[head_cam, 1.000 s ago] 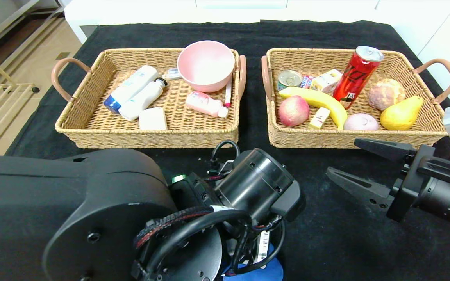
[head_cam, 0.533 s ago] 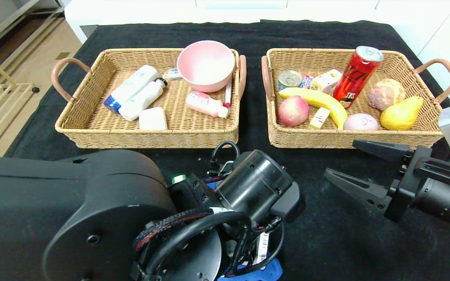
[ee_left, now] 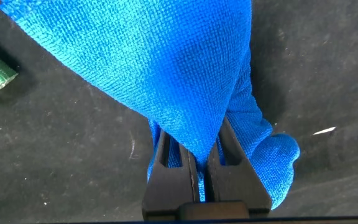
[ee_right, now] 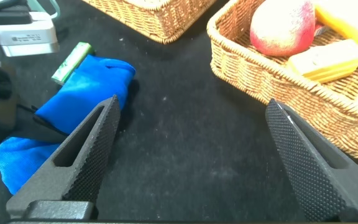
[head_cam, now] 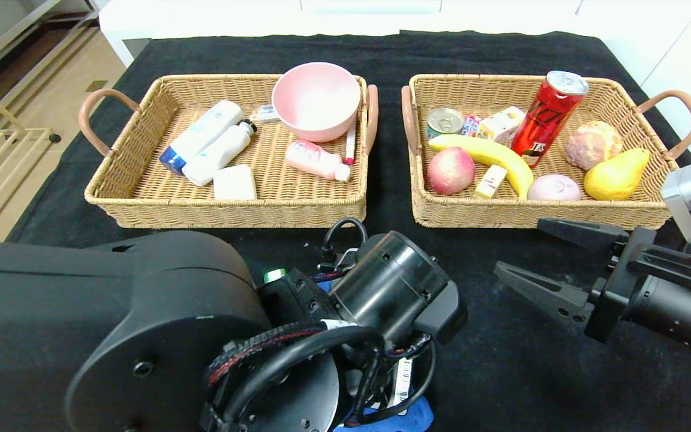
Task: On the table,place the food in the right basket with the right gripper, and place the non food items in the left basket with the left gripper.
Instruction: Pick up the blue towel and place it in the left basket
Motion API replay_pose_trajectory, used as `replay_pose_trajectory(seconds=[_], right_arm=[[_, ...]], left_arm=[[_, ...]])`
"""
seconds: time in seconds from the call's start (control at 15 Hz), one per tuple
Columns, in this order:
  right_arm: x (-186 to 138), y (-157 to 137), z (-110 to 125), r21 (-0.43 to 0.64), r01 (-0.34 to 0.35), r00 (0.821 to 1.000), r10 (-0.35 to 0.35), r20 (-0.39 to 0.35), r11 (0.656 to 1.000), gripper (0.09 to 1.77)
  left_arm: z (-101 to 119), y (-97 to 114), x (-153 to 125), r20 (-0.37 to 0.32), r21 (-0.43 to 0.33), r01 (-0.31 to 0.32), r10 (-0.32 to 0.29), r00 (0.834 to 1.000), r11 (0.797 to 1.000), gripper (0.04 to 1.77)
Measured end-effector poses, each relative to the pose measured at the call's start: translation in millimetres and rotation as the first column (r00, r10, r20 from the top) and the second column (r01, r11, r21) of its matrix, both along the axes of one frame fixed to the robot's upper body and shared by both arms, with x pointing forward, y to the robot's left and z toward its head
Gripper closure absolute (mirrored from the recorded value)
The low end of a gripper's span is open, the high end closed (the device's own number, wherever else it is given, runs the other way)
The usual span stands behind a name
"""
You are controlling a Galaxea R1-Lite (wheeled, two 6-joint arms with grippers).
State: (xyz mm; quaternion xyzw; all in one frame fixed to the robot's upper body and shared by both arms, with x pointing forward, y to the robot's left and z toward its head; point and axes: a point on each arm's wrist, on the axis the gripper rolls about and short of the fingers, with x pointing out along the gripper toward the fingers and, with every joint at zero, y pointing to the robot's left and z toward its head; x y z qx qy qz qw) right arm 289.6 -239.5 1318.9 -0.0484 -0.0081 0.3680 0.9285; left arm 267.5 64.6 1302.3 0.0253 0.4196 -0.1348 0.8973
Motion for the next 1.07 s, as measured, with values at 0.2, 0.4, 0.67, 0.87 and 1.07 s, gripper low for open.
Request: replay_pose_trajectory(seconds=[0.2,0.4,0.67,0.87,1.07], right_arm=[[1,1,-1,-0.003,0.000,1.000,0.000,-0.006,1.000,0.15],[2,1,-2,-0.005,-0.002,1.000,0.001,-0.010,1.000,0.15],[1,1,-3,-0.007,-0.003,1.000,0.003,-0.012,1.000,0.15],[2,2,-4,-0.009,-0.005,1.000,0.004,-0.015,1.000,0.15],[2,2,-4,-0.009,-0.005,1.000,0.004,-0.016,1.000,0.15]], left_arm=[[6,5,-5,0.014,-0.008,0.003,-0.003,1.000,1.000,1.63],[26,16,-15,0.049,-0.057,0.014,-0.012,0.999,0.998,1.63],[55,40,-30,0.102,-0.133,0.028,-0.015,0.995,0.991,1.63],[71,59,-36,0.138,-0.171,0.025,-0.001,0.990,0.985,1.63],[82,75,-30,0.173,-0.191,-0.009,0.042,0.984,0.981,1.63]])
